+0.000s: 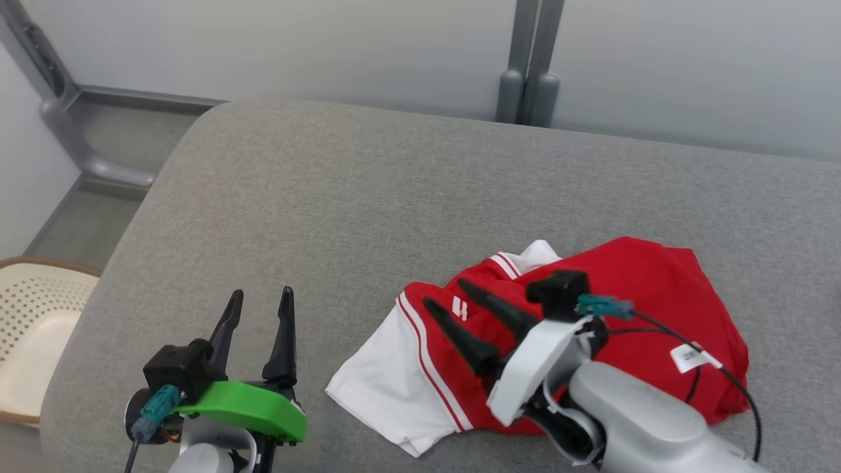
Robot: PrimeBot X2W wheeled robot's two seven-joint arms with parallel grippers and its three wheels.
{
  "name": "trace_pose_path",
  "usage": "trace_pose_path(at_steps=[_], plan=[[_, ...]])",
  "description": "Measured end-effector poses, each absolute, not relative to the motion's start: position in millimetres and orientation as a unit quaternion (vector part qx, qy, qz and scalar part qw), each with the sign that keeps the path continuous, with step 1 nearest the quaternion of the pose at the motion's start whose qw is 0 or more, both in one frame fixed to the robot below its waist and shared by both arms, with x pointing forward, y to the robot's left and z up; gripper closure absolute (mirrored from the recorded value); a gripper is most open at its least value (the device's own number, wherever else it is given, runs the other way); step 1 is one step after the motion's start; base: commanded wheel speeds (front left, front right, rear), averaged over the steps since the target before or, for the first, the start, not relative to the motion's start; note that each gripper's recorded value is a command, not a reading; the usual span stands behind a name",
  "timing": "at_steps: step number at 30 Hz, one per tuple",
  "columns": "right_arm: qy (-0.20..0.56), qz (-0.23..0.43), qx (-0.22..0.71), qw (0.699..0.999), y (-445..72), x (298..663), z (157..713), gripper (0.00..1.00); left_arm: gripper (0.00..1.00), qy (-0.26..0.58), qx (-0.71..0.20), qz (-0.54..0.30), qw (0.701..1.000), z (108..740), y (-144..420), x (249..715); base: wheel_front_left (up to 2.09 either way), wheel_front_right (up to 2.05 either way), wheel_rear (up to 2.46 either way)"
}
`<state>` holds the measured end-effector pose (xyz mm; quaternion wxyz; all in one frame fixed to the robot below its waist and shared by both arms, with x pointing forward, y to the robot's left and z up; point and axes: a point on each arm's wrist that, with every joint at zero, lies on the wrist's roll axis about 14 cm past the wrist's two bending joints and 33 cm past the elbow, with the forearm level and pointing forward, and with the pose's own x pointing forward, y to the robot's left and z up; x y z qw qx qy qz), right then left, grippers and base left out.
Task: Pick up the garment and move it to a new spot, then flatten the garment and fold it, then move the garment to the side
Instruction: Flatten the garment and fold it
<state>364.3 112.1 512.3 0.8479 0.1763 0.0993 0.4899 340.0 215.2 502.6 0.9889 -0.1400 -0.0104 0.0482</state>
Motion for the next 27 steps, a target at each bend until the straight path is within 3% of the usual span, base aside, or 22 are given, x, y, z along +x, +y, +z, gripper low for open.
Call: trace_pose_path(at_steps=[5,10,20,27], plan=[[0.029,0.41,0.159,0.898,41.8,409.8,539.0,0.0,0.0,-0.014,-0.142,0.022,0.99,506.4,198.5,349.5,0.0,0.0,0.0],[-0.008,0.316,0.163,0.935,-31.1,422.5,545.0,0.0,0.0,-0.01,-0.147,-0.003,0.989,505.5,180.8,357.5,0.0,0.0,0.0],[-0.057,0.157,0.132,0.977,-139.2,391.4,538.8,0.0,0.0,-0.033,-0.131,-0.051,0.99,521.1,152.1,372.2,0.0,0.0,0.0],[-0.046,0.101,0.13,0.985,-165.4,373.2,520.1,0.0,0.0,-0.032,-0.131,-0.063,0.989,519.4,142.0,378.9,0.0,0.0,0.0]])
